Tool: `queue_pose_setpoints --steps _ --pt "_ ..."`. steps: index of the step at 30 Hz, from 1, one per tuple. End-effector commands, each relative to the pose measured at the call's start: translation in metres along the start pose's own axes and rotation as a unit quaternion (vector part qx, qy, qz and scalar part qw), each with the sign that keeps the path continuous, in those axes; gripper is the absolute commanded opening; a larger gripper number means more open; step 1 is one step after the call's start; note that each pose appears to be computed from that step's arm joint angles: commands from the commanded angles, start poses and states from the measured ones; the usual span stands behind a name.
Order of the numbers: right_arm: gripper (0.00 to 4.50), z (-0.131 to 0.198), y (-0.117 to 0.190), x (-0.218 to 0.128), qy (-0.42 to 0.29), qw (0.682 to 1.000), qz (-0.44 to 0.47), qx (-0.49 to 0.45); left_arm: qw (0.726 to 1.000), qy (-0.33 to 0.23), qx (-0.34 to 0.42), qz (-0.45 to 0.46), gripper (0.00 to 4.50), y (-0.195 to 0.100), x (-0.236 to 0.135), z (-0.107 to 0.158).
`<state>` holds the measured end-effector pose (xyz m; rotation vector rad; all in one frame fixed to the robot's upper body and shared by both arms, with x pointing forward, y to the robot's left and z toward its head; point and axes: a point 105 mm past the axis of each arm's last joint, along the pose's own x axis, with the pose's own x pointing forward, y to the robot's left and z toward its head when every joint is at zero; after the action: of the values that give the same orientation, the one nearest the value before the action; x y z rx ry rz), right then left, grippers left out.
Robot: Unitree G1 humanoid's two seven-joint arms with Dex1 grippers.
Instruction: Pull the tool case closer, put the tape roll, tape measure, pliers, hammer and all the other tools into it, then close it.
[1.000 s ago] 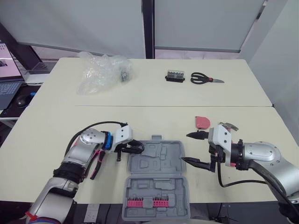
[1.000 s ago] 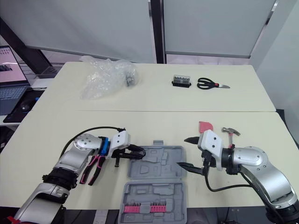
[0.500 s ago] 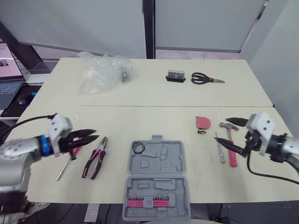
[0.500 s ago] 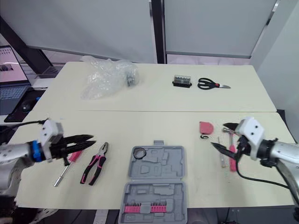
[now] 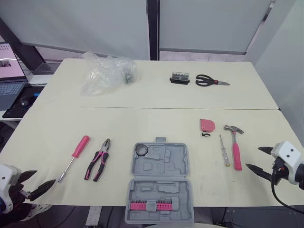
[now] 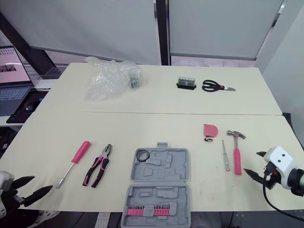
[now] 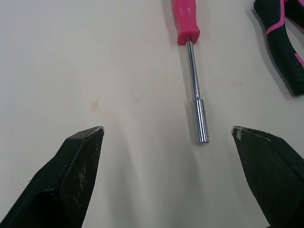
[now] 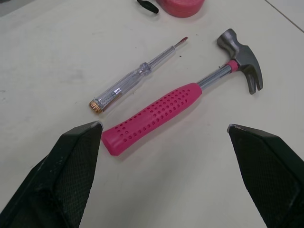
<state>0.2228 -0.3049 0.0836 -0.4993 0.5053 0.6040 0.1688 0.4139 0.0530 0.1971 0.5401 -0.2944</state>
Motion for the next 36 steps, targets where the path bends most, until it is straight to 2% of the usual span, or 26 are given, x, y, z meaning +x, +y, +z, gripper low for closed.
queue_pose_setpoints --steps 1,4,8,11,16,20,21,28,36 --pt "4.5 0.006 -0.006 -0.007 -0.006 1.0 -0.007 -0.009 1.0 -0.001 -0.007 0.023 4.48 0.008 -0.01 -0.001" --pt "4.5 0.016 -0.003 0.0 -0.017 1.0 0.002 -0.016 1.0 -0.013 0.001 0.013 4.48 0.005 -0.007 0.007" --pt "4.5 0.036 0.007 0.013 -0.045 0.999 0.024 -0.017 0.998 -0.046 0.033 -0.028 4.48 -0.009 0.008 0.036" --pt "4.5 0.06 0.022 0.032 -0.091 0.995 0.034 -0.007 0.989 -0.084 0.079 -0.095 4.48 -0.037 0.032 0.075" --pt "4.5 0.083 0.037 0.054 -0.132 0.991 0.026 0.016 0.967 -0.123 0.128 -0.183 4.48 -0.082 0.052 0.121" --pt "3.57 0.092 0.056 0.079 -0.143 0.989 0.015 0.036 0.934 -0.155 0.172 -0.272 4.5 -0.13 0.062 0.161" --pt "3.22 0.092 0.057 0.085 -0.142 0.989 0.004 0.042 0.927 -0.158 0.183 -0.288 4.5 -0.14 0.063 0.167" --pt "3.22 0.105 0.058 0.125 -0.139 0.982 -0.082 0.096 0.873 -0.183 0.231 -0.388 4.5 -0.194 0.064 0.2" --pt "3.22 0.107 0.056 0.145 -0.12 0.973 -0.131 0.145 0.846 -0.211 0.246 -0.423 4.5 -0.223 0.072 0.217"
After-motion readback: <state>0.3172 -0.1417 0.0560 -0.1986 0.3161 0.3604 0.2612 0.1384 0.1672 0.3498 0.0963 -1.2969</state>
